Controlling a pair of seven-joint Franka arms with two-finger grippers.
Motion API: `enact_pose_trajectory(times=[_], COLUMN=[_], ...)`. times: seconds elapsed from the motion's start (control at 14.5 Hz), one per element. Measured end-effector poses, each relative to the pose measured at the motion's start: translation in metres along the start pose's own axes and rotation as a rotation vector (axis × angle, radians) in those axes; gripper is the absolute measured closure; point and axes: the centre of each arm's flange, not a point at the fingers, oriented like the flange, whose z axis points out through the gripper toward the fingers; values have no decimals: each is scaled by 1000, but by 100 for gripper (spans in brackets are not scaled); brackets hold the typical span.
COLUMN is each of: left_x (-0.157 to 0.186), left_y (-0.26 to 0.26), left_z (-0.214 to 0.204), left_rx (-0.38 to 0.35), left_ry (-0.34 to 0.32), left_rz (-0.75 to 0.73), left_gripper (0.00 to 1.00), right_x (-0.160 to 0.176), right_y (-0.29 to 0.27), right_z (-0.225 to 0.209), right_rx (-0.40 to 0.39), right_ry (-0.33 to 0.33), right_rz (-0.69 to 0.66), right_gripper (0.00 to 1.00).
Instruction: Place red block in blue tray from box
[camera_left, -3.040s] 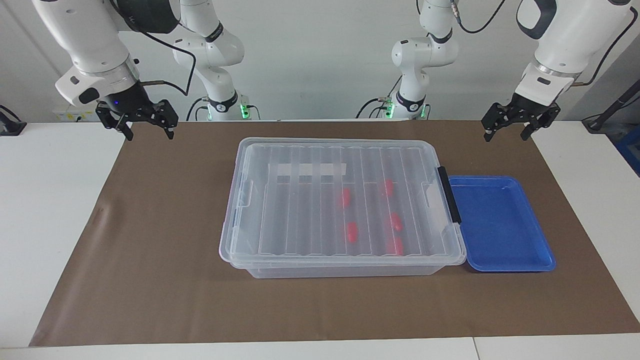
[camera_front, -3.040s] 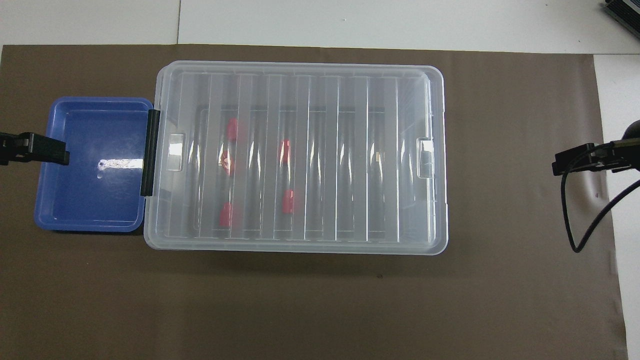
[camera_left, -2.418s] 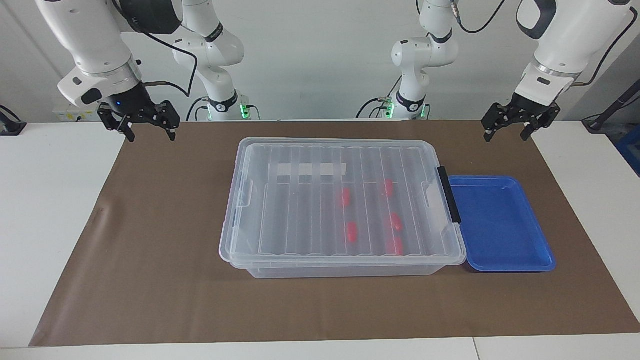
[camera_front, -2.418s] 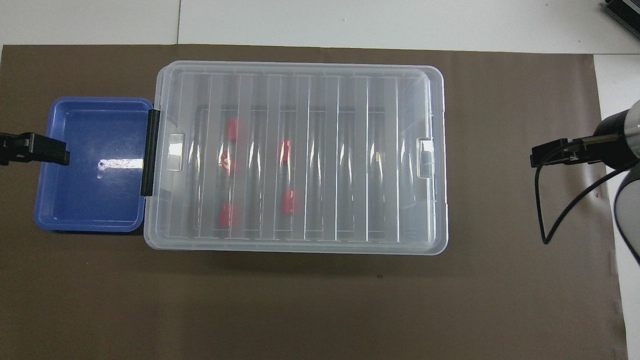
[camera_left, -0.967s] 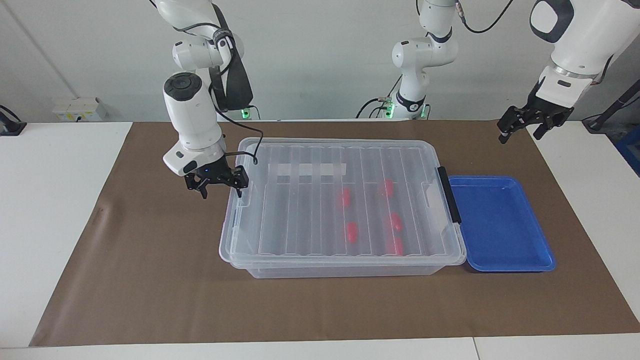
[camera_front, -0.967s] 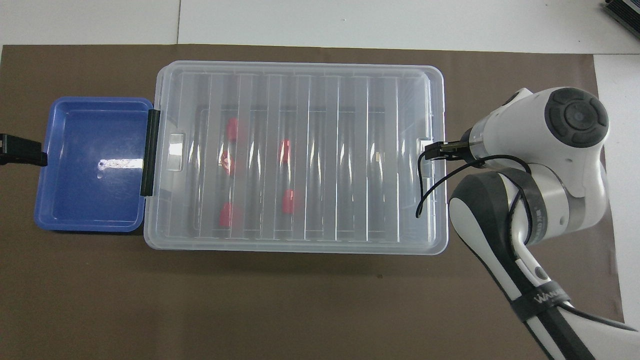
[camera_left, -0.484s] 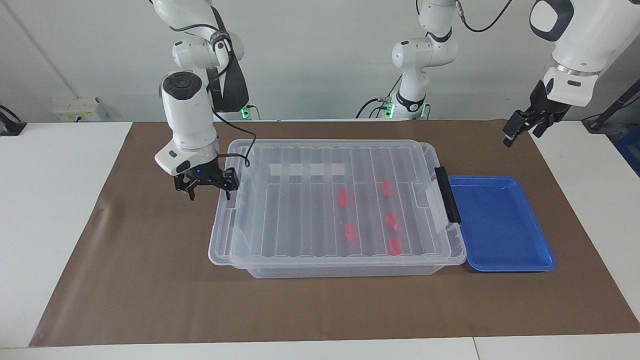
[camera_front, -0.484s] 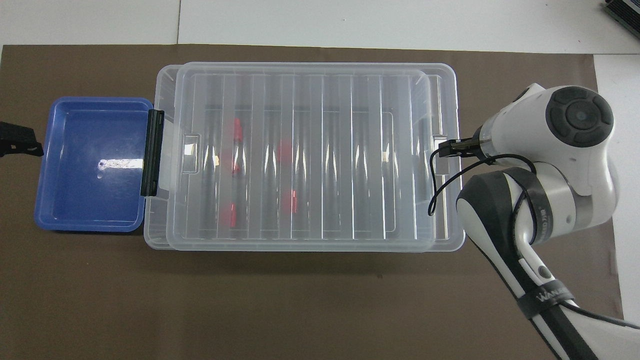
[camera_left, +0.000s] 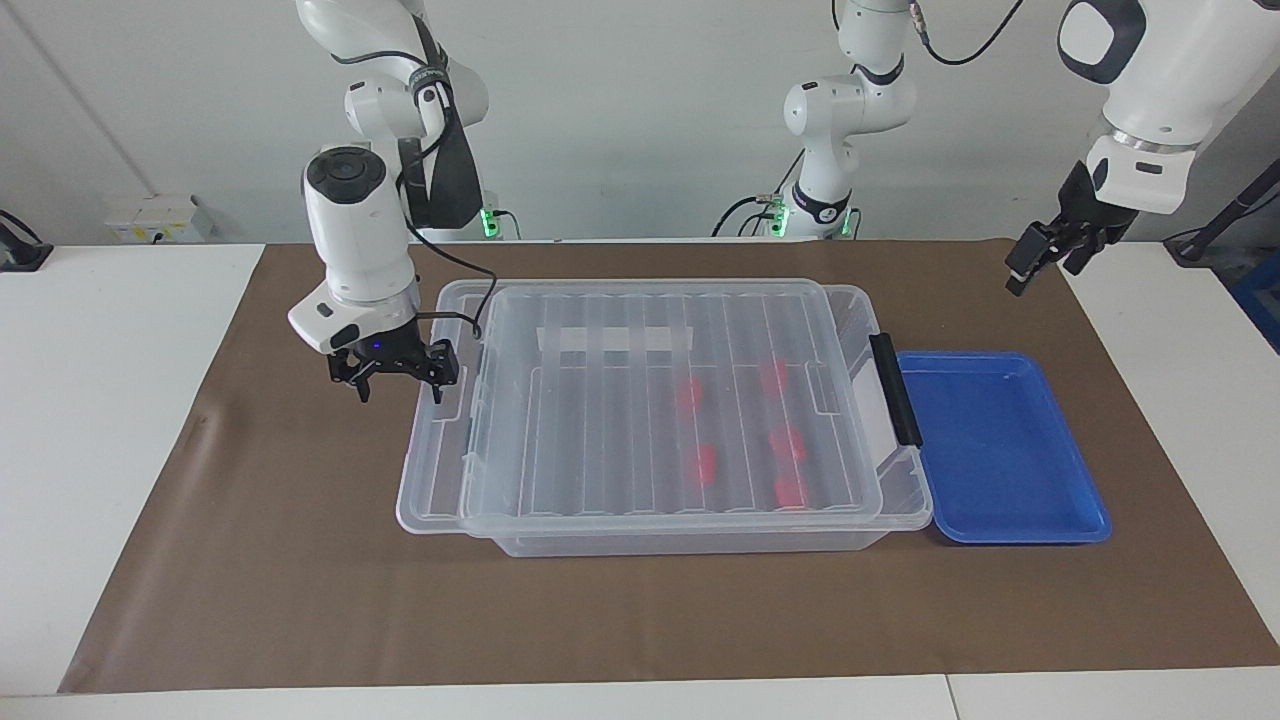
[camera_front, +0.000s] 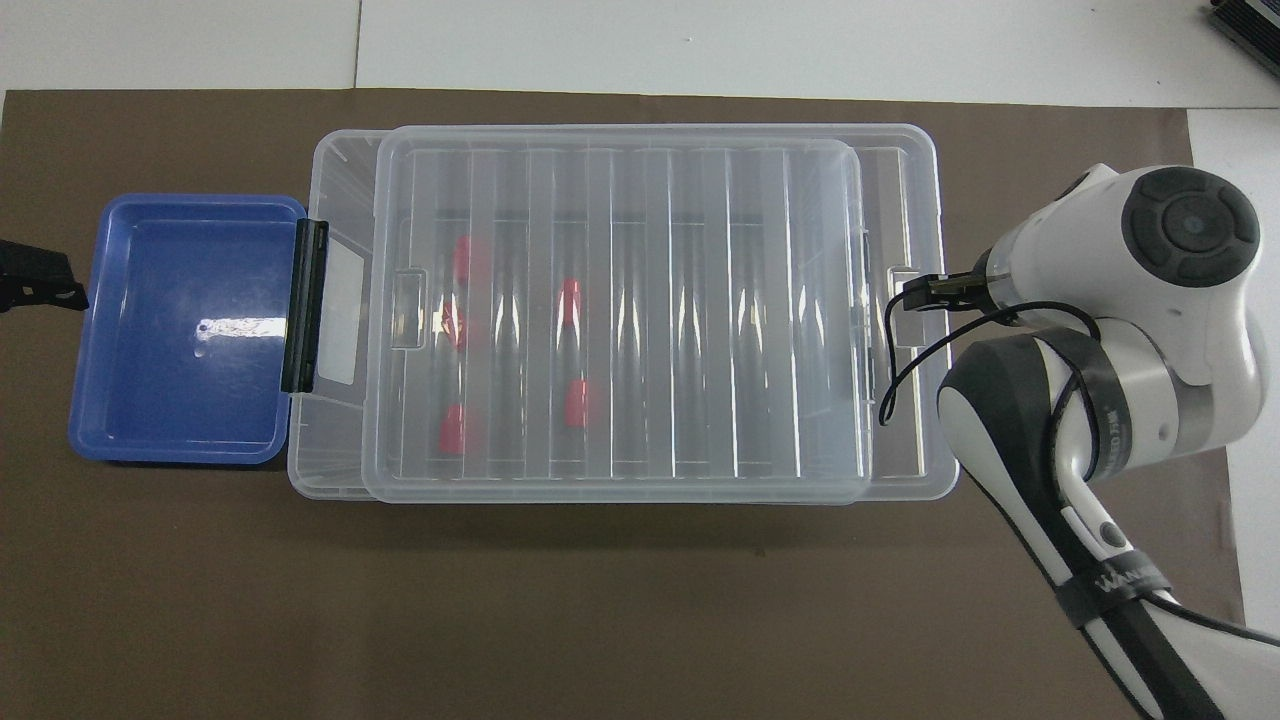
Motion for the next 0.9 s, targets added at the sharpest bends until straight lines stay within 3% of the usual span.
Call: enact_pose_trajectory(times=[0.28,0.62,0.69,0.9], left_x=[6,5,6,14], left_y=[2,2,6,29], left_z=[-4,-1,-1,0], left_rx=[-18,-21,-43,-151], left_ry=[55,48,53,163], left_rz=[-23,-53,-131,-433], left_gripper=[0,0,0,0], right_x=[0,0,0,0], right_y=[12,23,29,50], right_z=[2,3,4,5], right_rx=[-39,-63,-69,-77], right_ry=[-10,-19,-27,-45], right_rz=[-4,0,4,22], right_gripper=[0,0,0,0])
